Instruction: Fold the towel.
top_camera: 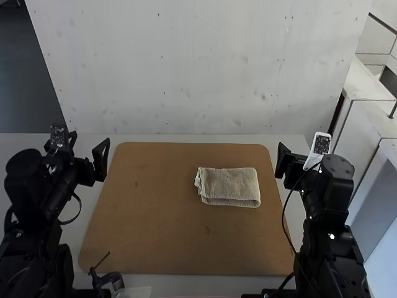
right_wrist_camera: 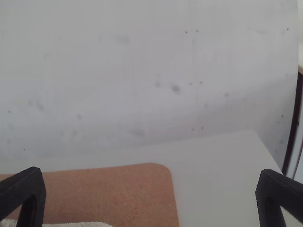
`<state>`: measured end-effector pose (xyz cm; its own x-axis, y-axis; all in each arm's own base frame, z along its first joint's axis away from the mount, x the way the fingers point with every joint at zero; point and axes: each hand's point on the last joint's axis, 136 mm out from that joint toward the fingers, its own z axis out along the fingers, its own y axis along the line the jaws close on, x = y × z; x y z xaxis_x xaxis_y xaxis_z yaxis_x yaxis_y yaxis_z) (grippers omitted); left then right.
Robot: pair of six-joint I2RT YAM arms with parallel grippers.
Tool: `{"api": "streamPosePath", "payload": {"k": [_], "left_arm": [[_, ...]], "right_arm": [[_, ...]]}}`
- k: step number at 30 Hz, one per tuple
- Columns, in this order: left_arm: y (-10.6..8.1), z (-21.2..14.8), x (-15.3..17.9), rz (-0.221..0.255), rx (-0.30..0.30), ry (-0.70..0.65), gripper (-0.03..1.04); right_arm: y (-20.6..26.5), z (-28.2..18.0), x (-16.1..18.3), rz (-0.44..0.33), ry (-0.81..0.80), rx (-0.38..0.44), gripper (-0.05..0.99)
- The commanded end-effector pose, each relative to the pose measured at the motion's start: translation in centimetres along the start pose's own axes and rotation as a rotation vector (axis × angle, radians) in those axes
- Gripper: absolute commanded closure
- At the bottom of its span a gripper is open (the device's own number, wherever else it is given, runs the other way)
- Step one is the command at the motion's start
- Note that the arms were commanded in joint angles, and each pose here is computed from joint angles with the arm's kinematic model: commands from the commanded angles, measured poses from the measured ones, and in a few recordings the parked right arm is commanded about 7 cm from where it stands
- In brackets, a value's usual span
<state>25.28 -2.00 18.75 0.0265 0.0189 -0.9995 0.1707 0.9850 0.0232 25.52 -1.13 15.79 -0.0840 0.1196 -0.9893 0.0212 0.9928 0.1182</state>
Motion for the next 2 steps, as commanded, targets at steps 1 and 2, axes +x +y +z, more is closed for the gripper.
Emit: {"api": "streamPosePath", "payload": {"k": [1, 2], "left_arm": [[0.33, 0.01, 1.04, -0.008, -0.017, 0.016, 0.02], [0.33, 0.01, 1.04, -0.008, -0.017, 0.016, 0.02]], "right_arm": [[0.25, 0.13, 0.8, -0.007, 0.019, -0.014, -0.03], [0.21, 0.13, 0.83, -0.006, 0.02, -0.012, -0.03]]}}
